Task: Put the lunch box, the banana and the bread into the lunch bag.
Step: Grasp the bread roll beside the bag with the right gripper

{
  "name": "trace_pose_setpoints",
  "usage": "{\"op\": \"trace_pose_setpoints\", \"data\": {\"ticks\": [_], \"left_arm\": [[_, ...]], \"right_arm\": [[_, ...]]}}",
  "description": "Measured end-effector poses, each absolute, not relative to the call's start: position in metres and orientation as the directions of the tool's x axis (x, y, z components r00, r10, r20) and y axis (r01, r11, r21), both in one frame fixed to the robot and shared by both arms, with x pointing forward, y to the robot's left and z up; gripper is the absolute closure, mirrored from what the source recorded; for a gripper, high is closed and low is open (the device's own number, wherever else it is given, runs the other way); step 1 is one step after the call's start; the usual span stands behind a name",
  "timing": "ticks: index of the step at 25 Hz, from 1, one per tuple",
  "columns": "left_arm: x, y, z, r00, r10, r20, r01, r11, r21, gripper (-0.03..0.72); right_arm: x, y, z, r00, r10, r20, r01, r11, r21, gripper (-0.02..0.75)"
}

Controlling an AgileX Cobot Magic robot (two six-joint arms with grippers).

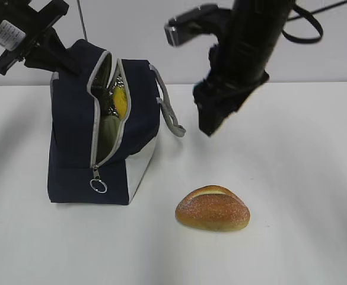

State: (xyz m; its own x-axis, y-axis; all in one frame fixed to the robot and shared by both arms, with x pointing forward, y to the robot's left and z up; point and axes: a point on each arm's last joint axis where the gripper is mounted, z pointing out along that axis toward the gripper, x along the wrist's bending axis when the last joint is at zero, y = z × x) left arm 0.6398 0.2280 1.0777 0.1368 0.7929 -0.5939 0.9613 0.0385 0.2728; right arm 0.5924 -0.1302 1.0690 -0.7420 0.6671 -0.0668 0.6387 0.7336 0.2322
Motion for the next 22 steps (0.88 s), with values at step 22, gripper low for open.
{"op": "trace_pose_setpoints", "data": {"ticks": [22], "left_arm": [[0.64, 0.228, 1.078, 0.141, 0.793, -0.593, 0.961, 0.035, 0.274, 0.691]], "right_arm": [[0.543, -0.144, 1.0, -0.942, 0.33, -0.067, 0.305, 0.921, 0.242, 0.087]]}}
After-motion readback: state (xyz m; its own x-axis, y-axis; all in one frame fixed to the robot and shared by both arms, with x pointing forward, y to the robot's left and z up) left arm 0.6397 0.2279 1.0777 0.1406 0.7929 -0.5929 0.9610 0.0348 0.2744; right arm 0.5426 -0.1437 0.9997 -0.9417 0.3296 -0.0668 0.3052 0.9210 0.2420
